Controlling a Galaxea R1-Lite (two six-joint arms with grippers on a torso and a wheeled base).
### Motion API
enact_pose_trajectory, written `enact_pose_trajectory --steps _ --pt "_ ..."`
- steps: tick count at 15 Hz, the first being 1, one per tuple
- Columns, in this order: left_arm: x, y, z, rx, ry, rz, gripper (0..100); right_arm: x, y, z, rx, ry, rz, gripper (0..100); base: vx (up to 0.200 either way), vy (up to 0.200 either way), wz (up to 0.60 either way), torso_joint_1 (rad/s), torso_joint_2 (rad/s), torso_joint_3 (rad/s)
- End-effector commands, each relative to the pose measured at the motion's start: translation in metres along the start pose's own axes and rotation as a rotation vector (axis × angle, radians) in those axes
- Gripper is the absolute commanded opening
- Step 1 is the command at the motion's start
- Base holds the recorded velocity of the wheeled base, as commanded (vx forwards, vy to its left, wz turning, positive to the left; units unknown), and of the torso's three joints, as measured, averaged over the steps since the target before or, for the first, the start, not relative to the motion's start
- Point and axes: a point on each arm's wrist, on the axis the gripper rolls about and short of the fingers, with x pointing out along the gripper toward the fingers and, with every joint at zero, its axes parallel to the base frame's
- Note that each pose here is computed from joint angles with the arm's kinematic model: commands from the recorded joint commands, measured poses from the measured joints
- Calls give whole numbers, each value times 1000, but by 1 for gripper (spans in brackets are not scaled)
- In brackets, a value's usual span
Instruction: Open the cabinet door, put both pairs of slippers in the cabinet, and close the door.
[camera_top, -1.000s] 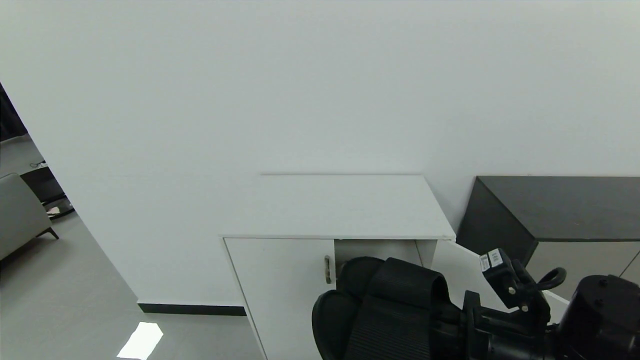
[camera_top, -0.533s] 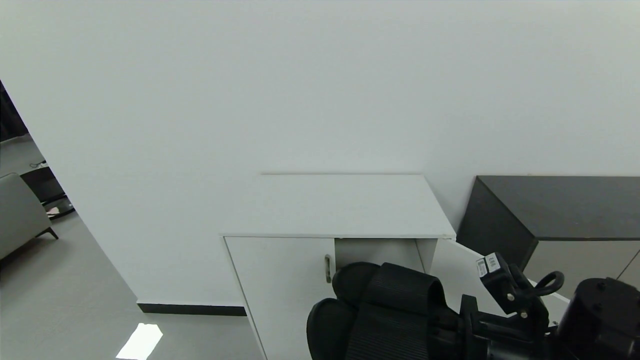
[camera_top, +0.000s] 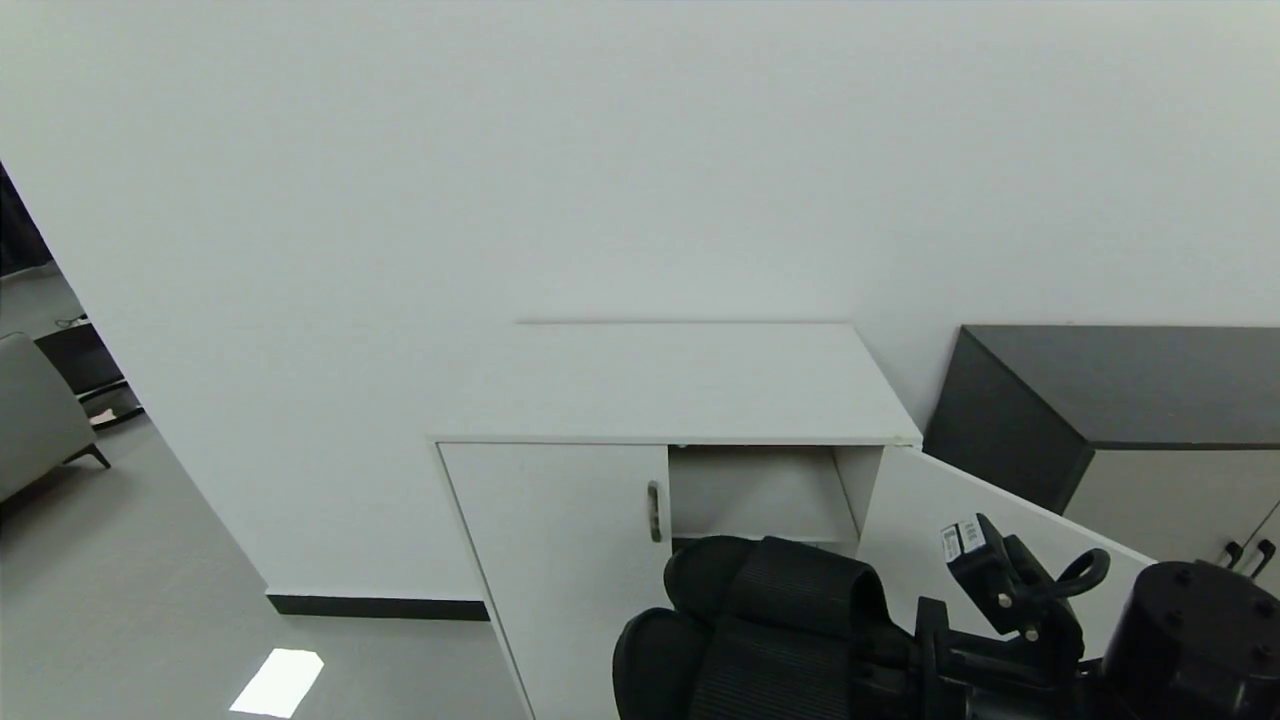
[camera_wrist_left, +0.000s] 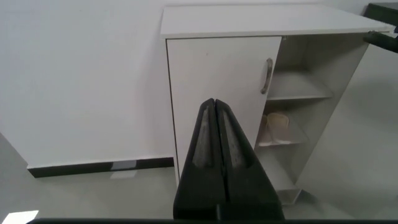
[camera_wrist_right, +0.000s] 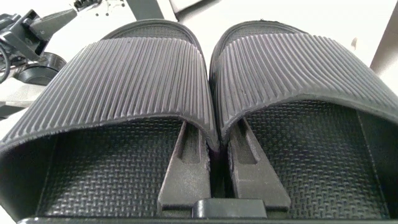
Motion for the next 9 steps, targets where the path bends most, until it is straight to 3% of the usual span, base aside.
enact_pose_trajectory --steps 1,9 --pt "0 0 0 0 1 0 0 0 0 -1 1 2 0 0 0 0 0 -237 525 286" --pt "0 0 0 0 1 0 0 1 -1 -2 3 9 0 0 0 0 0 -251 549 293"
